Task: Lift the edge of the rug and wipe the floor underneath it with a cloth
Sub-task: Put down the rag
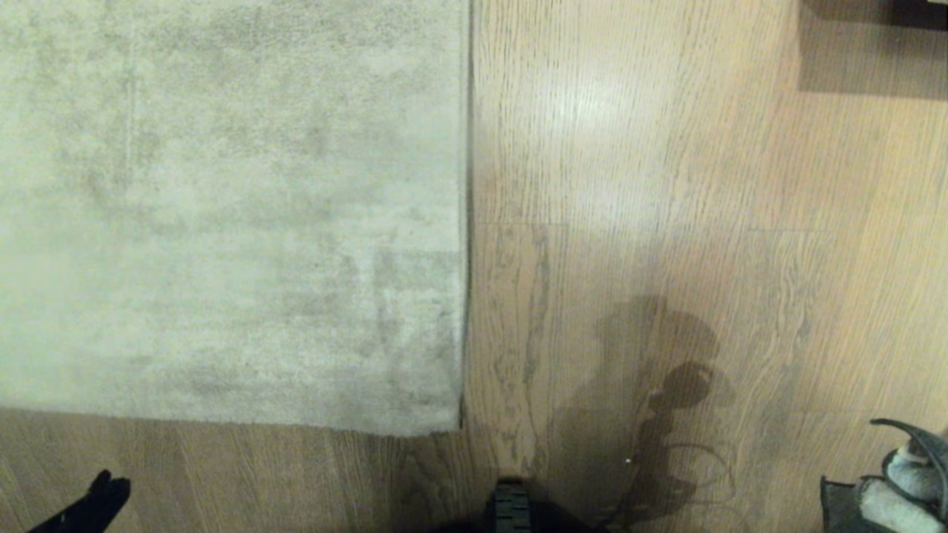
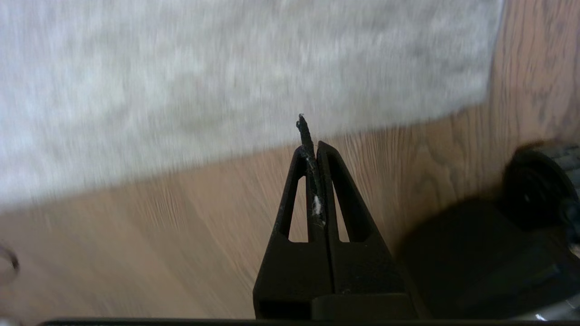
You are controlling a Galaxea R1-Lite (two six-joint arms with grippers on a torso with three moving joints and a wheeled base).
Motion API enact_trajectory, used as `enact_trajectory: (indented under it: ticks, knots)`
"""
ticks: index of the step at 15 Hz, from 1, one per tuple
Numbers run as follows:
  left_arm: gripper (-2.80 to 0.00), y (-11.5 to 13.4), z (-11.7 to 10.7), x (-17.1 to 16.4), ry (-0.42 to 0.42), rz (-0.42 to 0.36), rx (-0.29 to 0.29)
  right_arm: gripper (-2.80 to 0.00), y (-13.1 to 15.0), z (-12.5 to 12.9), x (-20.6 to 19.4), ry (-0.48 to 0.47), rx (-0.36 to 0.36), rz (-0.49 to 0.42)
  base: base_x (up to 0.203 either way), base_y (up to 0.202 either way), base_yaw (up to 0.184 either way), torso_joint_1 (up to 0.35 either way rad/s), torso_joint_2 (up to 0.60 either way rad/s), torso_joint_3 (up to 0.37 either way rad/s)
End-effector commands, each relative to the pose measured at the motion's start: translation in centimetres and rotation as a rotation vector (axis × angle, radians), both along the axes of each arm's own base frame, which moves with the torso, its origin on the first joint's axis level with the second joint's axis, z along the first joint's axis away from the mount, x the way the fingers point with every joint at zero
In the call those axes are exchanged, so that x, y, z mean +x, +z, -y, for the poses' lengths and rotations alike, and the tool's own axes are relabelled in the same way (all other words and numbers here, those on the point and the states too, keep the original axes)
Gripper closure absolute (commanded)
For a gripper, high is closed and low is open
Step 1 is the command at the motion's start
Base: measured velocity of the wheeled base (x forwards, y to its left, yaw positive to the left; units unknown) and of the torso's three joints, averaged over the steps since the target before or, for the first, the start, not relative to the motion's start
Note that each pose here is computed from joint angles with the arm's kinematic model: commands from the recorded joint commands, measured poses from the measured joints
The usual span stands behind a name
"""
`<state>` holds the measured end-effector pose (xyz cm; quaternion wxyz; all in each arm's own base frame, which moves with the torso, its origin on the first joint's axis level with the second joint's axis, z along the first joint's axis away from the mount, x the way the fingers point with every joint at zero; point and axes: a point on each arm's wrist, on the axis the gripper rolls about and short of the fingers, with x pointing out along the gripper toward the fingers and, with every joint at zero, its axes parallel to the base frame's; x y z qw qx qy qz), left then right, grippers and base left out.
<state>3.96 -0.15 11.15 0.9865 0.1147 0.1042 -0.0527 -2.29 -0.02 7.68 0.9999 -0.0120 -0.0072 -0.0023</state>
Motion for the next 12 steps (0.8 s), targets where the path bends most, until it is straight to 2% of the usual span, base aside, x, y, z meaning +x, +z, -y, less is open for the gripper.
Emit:
enact_trajectory:
  ticks: [1,2,5,7,10,12]
  knots:
    - [0.00,-1.0,0.0,-2.5,0.026,0.049,-0.015,0.00,0.0,0.0,0.0,0.001,-0.001,-0.001,0.000,0.000,0.000,0.000,0.00,0.000]
    - [0.00,-1.5,0.0,-3.0,0.027,0.040,-0.020,0.00,0.0,0.0,0.0,0.001,-0.001,-0.001,0.000,0.000,0.000,0.000,0.00,0.000]
    - [0.00,-2.5,0.0,-4.5,0.046,0.081,-0.031,0.00,0.0,0.0,0.0,0.001,-0.001,-0.001,0.000,0.000,0.000,0.000,0.00,0.000]
    - [0.00,-3.2,0.0,-5.2,0.049,0.099,-0.067,0.00,0.0,0.0,0.0,0.001,-0.001,-0.001,0.000,0.000,0.000,0.000,0.00,0.000]
    - [0.00,-3.5,-0.1,-6.1,0.066,0.201,-0.121,0.00,0.0,0.0,0.0,0.000,-0.001,-0.001,0.000,0.000,0.000,0.000,0.00,0.000]
    - [0.00,-3.6,-0.1,-6.2,0.075,0.212,-0.146,0.00,0.0,0.0,0.0,0.001,-0.001,-0.001,0.000,0.000,0.000,0.000,0.00,0.000]
